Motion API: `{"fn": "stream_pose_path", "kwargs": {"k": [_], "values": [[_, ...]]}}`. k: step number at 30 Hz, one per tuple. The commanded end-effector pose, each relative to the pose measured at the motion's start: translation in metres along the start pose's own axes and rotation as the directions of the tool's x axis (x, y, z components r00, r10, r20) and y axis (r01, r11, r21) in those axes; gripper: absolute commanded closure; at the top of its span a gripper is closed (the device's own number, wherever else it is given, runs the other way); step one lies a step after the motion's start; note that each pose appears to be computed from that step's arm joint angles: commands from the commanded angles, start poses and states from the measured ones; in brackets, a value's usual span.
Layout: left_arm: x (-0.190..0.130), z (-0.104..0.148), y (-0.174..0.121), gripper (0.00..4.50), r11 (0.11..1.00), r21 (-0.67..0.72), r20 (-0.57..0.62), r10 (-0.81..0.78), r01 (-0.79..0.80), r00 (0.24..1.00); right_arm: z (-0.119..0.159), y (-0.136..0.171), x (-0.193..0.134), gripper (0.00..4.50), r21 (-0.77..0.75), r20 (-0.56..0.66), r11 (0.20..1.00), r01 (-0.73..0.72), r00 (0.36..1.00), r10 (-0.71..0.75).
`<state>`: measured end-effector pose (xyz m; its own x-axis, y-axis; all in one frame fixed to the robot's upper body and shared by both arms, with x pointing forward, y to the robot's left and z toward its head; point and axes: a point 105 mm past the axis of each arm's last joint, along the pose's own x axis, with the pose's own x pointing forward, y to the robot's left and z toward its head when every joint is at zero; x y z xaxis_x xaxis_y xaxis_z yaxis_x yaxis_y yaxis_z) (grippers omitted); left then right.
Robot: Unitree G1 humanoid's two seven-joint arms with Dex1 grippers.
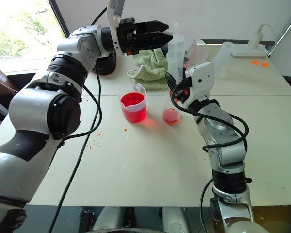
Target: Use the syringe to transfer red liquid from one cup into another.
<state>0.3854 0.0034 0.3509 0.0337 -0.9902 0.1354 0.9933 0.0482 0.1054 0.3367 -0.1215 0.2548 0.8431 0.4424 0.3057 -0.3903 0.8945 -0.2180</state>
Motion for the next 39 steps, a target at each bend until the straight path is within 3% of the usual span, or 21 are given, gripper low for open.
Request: {"fn": "stream_pose_path", "kwargs": {"k": [1, 15, 18, 24, 39], "values": [[0.011, 0.025, -0.006, 0.82, 0.999, 0.042, 0.042, -0.019, 0.017, 0.999, 0.014, 0.006, -0.001, 3.08, -0.047, 0.058, 0.998, -0.037, 0.998, 0.039], [0.015, 0.022, -0.005, 0.82, 0.999, 0.052, 0.019, -0.003, 0.002, 1.0, 0.014, 0.007, 0.0, 3.08, -0.051, 0.066, 0.997, -0.05, 0.996, 0.053], [0.019, 0.019, -0.007, 1.64, 0.999, 0.05, 0.01, -0.017, 0.017, 1.0, 0.012, 0.007, 0.001, 3.08, -0.051, 0.062, 0.997, -0.049, 0.997, 0.053], [0.023, 0.015, -0.009, 4.48, 0.999, 0.035, 0.003, -0.038, 0.038, 0.999, 0.01, 0.004, 0.002, 3.08, -0.053, 0.059, 0.998, -0.045, 0.997, 0.048], [0.024, -0.001, -0.012, 4.48, 0.997, 0.026, -0.064, -0.073, 0.075, 0.995, 0.003, -0.003, 0.008, 3.08, -0.052, 0.066, 0.998, -0.03, 0.997, 0.033]]}}
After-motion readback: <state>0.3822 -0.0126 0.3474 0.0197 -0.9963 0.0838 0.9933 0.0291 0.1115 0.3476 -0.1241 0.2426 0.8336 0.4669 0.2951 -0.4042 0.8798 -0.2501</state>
